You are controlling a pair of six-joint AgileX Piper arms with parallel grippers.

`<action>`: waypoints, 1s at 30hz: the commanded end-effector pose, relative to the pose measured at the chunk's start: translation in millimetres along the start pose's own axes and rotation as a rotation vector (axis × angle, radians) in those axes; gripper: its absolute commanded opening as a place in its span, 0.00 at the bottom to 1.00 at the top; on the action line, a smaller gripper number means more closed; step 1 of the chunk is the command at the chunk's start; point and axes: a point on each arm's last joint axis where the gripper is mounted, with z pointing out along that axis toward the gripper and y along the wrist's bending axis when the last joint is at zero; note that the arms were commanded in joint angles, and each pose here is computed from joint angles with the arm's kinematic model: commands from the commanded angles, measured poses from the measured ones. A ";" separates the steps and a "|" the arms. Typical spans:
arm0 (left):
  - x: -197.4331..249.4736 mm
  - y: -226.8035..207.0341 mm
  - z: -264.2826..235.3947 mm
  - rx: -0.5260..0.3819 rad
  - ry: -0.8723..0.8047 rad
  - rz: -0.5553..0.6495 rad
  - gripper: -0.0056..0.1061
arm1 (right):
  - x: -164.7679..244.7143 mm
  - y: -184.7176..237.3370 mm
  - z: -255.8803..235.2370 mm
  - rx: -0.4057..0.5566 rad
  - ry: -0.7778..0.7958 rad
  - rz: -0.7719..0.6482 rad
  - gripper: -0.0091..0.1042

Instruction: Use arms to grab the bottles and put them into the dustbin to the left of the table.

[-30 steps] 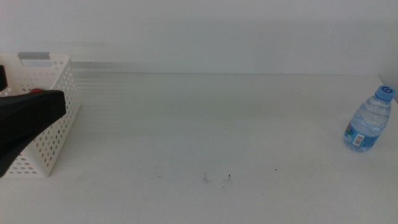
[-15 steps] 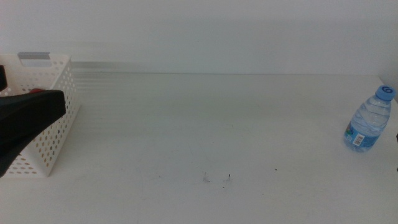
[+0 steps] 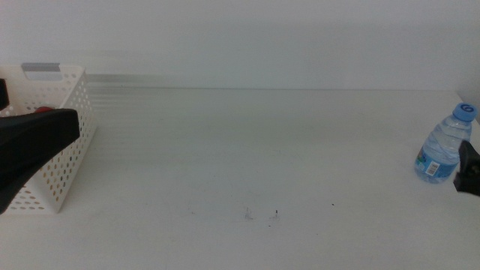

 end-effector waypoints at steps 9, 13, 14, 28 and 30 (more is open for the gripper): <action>-0.2 0.1 -0.3 -0.003 -0.012 0.000 0.89 | 5.2 5.1 34.2 -0.015 0.049 -0.007 0.90; -0.2 0.1 -0.3 -0.003 -0.012 0.000 0.89 | 10.9 6.8 44.3 -0.018 0.071 -0.033 0.90; -0.2 0.1 -0.3 -0.003 -0.012 0.000 0.89 | 12.1 7.3 46.9 -0.018 0.076 -0.035 0.90; -0.2 0.1 -0.3 -0.003 -0.012 0.000 0.89 | 23.4 13.7 90.5 -0.021 0.108 -0.038 0.90; -0.2 0.1 -0.3 -0.003 -0.012 0.002 0.89 | 26.1 14.1 94.9 -0.018 0.114 -0.048 0.90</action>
